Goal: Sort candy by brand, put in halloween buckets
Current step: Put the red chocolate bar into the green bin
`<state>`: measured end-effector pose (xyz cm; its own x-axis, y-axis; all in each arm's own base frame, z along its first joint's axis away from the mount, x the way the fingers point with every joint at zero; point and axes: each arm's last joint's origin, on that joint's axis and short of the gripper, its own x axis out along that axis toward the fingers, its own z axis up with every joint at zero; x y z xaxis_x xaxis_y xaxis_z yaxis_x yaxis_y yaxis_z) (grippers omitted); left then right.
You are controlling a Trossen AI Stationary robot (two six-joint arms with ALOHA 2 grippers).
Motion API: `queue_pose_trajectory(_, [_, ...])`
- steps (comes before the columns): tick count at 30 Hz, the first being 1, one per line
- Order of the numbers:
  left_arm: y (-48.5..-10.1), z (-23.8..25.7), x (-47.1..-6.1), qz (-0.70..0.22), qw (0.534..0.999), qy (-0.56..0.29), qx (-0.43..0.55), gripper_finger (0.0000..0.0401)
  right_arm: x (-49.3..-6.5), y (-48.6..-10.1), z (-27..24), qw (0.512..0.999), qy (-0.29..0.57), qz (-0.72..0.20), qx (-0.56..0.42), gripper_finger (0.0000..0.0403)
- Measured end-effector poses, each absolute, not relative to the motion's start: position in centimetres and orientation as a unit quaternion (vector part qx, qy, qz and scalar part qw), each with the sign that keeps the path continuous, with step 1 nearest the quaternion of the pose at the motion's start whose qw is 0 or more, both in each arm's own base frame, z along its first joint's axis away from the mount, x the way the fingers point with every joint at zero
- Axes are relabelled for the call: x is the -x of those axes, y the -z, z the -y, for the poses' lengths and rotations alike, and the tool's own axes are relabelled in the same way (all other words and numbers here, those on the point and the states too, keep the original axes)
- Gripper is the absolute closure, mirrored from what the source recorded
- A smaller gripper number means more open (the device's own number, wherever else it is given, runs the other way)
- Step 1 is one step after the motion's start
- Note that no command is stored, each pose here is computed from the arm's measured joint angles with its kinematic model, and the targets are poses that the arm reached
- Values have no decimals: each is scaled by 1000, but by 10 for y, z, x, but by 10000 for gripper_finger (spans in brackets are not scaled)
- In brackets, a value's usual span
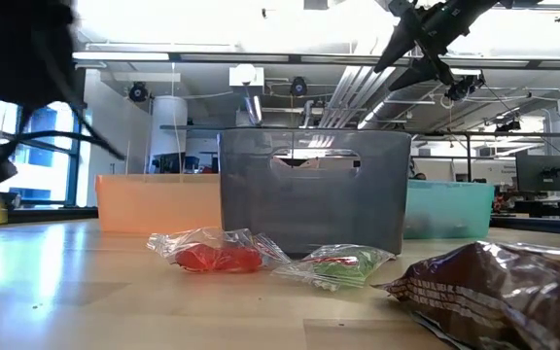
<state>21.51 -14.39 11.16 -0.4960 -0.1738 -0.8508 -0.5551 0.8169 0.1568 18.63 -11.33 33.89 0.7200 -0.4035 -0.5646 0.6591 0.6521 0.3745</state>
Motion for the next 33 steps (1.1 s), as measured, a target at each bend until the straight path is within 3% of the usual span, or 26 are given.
queue_pose_trajectory(4, [-120, 137, -236, -818, 488, -203, 228, 401, -189, -339, 109, 885, 292, -225, -285, 158])
queue_pose_trajectory(10, [-143, 130, -281, -751, 597, -174, 223, 401, -193, -339, 101, 891, 282, -232, -268, 158])
queue_pose_trajectory(13, [-160, 122, -297, -743, 616, -152, 215, 401, -195, -339, 98, 893, 284, -234, -260, 158])
queue_pose_trajectory(22, [-217, 115, -299, -708, 701, 2, 88, 393, -198, -338, 88, 894, 267, -244, -265, 158])
queue_pose_trajectory(27, [-215, 108, -288, -712, 699, 71, 9, 348, -202, -337, 79, 892, 253, -245, -284, 158])
queue_pose_trajectory(33, [-198, 103, -290, -681, 710, 154, -86, 252, -207, -337, 64, 891, 230, -248, -304, 158])
